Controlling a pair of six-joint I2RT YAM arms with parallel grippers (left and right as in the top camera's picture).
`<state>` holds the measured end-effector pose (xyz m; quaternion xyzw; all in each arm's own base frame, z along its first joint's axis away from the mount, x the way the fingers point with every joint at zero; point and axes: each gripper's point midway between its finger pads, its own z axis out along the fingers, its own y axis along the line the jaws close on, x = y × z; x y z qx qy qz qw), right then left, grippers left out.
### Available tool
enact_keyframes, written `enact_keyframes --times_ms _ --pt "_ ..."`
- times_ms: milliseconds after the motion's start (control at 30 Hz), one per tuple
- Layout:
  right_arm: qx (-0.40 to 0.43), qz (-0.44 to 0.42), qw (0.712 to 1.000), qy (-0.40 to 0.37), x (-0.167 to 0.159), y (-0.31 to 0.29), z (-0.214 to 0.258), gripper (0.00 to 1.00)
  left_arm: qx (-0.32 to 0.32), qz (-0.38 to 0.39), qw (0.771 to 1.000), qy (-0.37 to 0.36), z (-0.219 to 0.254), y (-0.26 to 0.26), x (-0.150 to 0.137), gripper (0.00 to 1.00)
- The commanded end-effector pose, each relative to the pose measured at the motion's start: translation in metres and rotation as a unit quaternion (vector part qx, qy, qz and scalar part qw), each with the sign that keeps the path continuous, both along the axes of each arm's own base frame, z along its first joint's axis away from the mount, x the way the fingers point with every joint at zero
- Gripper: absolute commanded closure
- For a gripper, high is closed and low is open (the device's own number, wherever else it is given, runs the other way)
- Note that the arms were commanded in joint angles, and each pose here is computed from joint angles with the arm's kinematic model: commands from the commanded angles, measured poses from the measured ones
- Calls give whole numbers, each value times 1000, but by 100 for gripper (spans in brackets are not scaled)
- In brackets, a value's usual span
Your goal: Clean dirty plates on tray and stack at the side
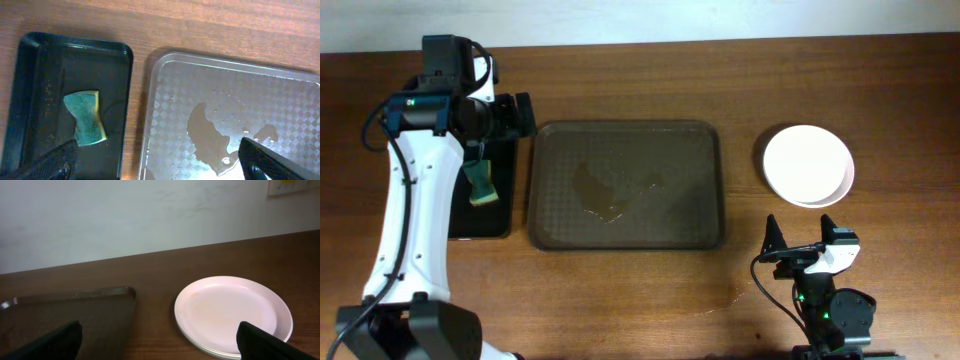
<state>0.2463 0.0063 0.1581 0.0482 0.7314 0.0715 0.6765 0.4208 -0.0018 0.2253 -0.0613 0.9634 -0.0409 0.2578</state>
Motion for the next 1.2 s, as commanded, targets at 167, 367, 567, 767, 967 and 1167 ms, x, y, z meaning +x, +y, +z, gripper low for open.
enact_keyframes --times_ms 167,367,567,767,967,1167 --pt "-3 5 1000 0 0 2 -2 2 20 0 969 -244 36 3 -105 1" --pt "-3 5 1000 0 0 2 -2 2 80 -15 908 -412 -17 9 -172 1" --pt "-3 5 1000 0 0 2 -2 2 133 -9 866 -481 -33 18 -179 1" --pt "-3 5 1000 0 0 2 -2 2 143 -21 877 -458 -69 18 -175 1" --pt "-3 5 1000 0 0 2 -2 2 142 -22 877 -458 -69 17 -175 1" --pt "-3 5 1000 0 0 2 -2 2 142 -22 877 -458 -69 17 -175 1"
